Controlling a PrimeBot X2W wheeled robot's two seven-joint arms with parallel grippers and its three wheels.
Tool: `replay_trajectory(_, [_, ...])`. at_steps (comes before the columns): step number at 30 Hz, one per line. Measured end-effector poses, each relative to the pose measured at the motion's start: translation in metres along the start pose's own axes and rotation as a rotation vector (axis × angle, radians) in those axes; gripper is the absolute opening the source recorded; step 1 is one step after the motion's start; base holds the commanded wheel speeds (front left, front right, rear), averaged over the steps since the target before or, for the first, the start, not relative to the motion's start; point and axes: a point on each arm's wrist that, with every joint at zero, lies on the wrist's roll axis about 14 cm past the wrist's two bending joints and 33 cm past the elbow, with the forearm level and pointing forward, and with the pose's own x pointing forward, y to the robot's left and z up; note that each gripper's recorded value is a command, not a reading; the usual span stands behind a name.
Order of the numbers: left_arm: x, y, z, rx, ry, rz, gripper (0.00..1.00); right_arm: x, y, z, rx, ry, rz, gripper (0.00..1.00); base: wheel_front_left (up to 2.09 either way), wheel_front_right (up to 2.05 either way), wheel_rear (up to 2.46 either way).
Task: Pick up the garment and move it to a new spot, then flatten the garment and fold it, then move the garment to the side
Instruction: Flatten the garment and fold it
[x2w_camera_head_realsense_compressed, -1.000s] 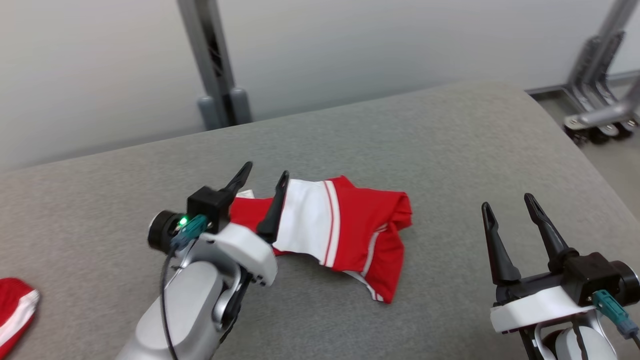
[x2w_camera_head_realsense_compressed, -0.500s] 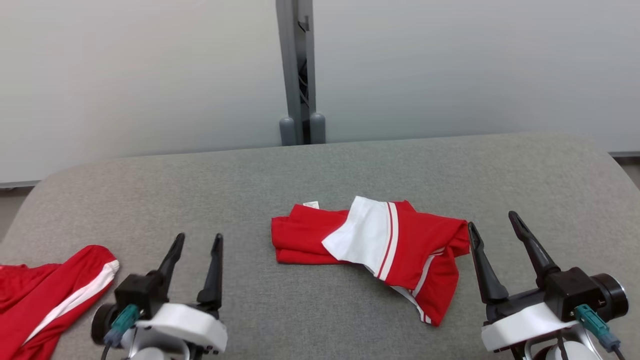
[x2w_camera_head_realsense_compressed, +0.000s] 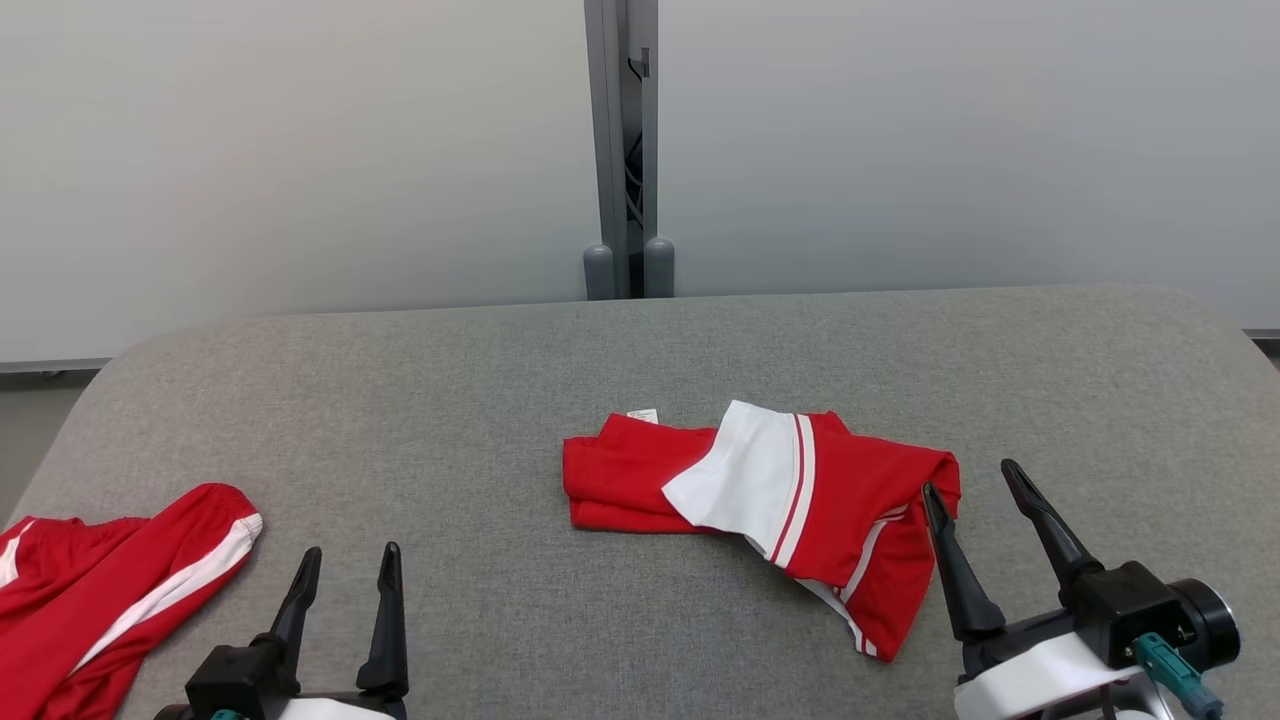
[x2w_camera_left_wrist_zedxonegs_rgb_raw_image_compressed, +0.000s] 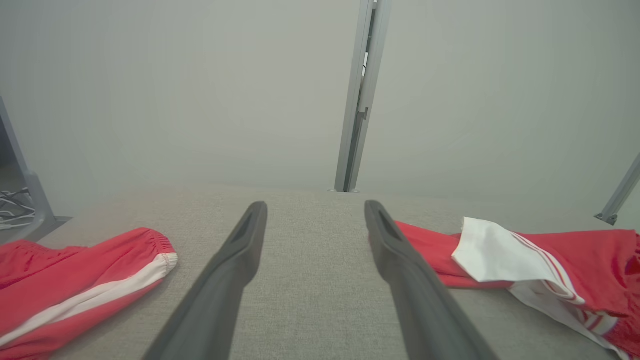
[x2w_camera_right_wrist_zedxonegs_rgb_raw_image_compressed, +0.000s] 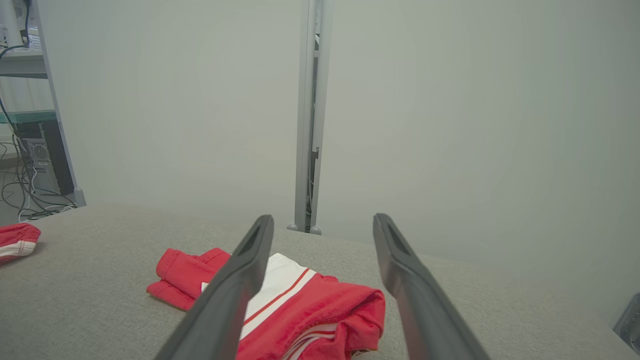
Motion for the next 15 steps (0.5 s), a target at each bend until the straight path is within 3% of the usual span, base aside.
replay_trajectory(9, [0.002, -0.008, 0.0, -0.023, 0.001, -0.018, 1.0, 0.001, 0.004, -0.005, -0.001, 0.014, 0.013, 1.0, 0.0, 0.0, 0.0])
replay_trajectory(15, [0.005, -0.011, -0.006, -0.033, 0.021, -0.026, 1.0, 0.008, 0.038, -0.021, -0.111, 0.063, 0.156, 1.0, 0.0, 0.0, 0.0])
